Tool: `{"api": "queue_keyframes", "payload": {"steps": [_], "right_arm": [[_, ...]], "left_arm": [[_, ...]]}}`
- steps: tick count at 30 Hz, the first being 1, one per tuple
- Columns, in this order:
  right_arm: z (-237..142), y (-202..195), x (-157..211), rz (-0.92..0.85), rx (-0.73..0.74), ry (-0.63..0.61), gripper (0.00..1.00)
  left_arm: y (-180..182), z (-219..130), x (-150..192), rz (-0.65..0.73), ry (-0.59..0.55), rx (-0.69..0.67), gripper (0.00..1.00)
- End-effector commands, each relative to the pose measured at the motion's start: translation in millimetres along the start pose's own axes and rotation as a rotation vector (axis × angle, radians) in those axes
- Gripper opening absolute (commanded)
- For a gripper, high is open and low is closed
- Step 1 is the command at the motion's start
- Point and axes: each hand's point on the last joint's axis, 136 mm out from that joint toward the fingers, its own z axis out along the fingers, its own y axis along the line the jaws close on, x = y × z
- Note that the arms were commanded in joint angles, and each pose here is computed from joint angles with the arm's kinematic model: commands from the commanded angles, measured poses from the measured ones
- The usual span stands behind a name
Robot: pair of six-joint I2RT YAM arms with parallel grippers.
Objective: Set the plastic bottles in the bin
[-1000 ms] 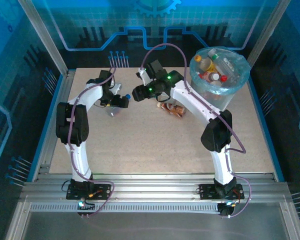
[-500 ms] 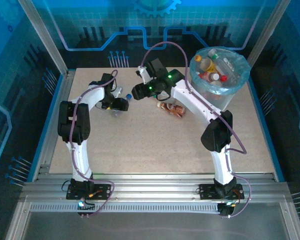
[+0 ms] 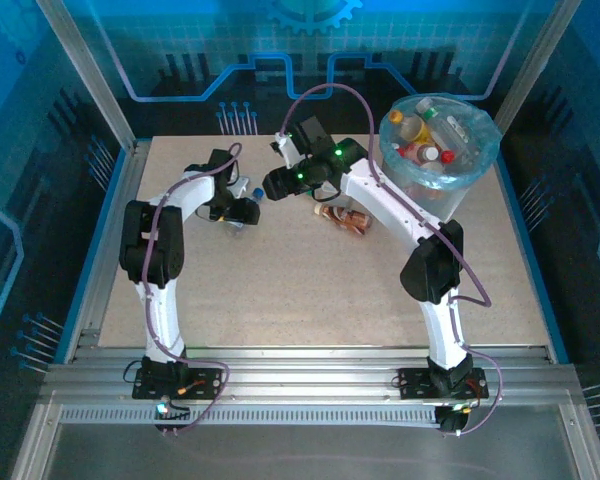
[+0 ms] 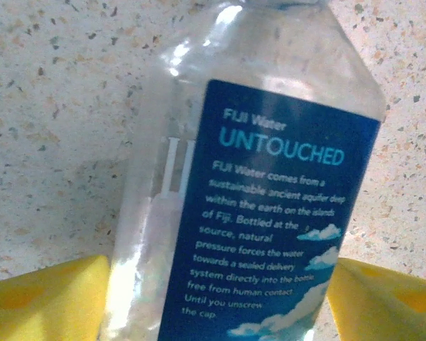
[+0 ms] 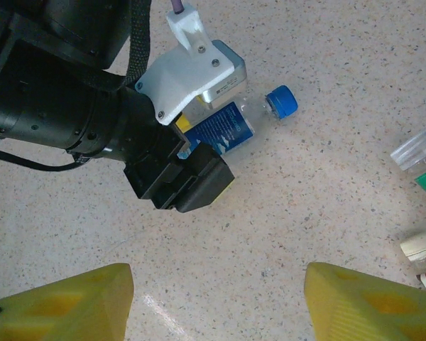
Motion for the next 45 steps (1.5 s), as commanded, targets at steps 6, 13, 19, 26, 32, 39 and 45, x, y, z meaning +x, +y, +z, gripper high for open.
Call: {"api": "queue_keyframes", "payload": {"steps": [6,13,19,26,32,39,45], "right_arm": [[4,3,4,-0.003,-0.017,0.025,0.66],[-3,0,3,-0.012,-0.001,0.016,0.66],[-10,2,-4,0.05,-0.07,-0.012,0.66],[-34,8,-23,0.078,-0.089,-0.106,0.66],[-55,10,-32,0.097,-0.089,-0.2,0.66],[-85,13,-43,0.1,-0.091,-0.302,0.66],[-100,24,-50,0.102,-0.148,-0.34,0.67]], "left_arm": [[0,-2,1,0.008,0.0,-0.006,0.66],[-4,-29,-12,0.002,-0.094,-0.012,0.64],[-25,-70,-24,0.041,-0.267,0.037,0.65],[-75,-131,-29,0.211,-0.507,0.142,0.64],[-100,-174,-26,0.295,-0.692,0.209,0.63],[-123,-206,-18,0.389,-0.807,0.283,0.63],[-138,-225,-11,0.445,-0.869,0.341,0.63]]}}
